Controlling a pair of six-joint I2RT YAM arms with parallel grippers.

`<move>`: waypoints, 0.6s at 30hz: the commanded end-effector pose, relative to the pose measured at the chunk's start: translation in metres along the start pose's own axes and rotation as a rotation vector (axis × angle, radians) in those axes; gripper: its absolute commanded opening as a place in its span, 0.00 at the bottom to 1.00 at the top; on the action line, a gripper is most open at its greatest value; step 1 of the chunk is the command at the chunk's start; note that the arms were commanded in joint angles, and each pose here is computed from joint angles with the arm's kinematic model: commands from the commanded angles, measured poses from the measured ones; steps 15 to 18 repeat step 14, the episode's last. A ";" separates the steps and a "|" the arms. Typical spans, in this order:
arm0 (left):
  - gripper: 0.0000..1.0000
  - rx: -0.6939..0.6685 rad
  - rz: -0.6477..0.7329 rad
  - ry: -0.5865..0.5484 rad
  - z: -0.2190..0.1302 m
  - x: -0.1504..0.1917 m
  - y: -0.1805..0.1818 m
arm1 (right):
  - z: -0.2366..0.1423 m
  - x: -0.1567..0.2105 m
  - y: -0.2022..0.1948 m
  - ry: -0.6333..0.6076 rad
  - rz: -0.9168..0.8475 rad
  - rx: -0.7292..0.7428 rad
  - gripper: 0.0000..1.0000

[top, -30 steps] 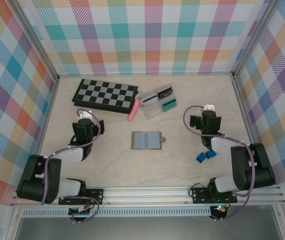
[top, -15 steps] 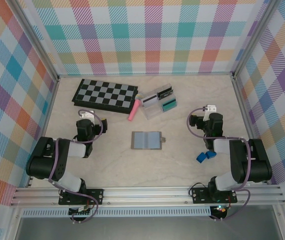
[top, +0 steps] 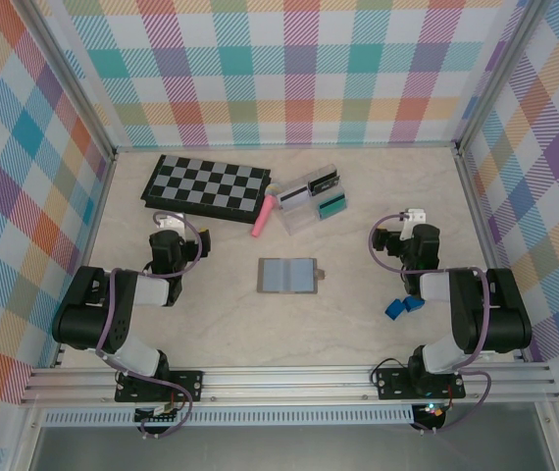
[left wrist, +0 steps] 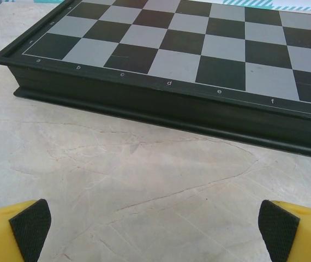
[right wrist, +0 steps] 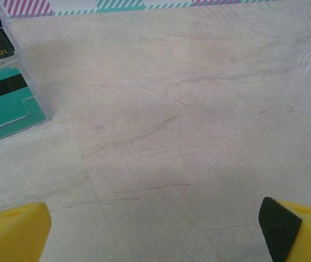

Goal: Take the credit cards out of the card holder

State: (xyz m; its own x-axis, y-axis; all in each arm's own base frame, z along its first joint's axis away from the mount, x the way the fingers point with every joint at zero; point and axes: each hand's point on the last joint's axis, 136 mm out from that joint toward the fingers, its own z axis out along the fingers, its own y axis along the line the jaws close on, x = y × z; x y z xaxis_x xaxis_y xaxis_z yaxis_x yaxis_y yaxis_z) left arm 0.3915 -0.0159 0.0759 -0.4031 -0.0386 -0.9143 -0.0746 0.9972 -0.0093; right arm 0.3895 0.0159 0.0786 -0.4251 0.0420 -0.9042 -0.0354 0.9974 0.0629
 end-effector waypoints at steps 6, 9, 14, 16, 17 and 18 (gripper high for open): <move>1.00 -0.017 -0.021 -0.006 0.004 -0.006 0.007 | 0.002 -0.014 0.002 -0.044 0.008 -0.021 1.00; 1.00 -0.013 -0.024 -0.002 0.005 -0.006 0.007 | 0.002 -0.014 0.003 -0.044 0.008 -0.023 1.00; 1.00 -0.011 -0.027 -0.003 0.005 -0.006 0.008 | 0.000 -0.012 0.013 -0.049 -0.020 -0.081 1.00; 1.00 -0.011 -0.027 -0.003 0.005 -0.006 0.008 | 0.000 -0.012 0.013 -0.049 -0.020 -0.081 1.00; 1.00 -0.011 -0.027 -0.003 0.005 -0.006 0.008 | 0.000 -0.012 0.013 -0.049 -0.020 -0.081 1.00; 1.00 -0.011 -0.027 -0.003 0.005 -0.006 0.008 | 0.000 -0.012 0.013 -0.049 -0.020 -0.081 1.00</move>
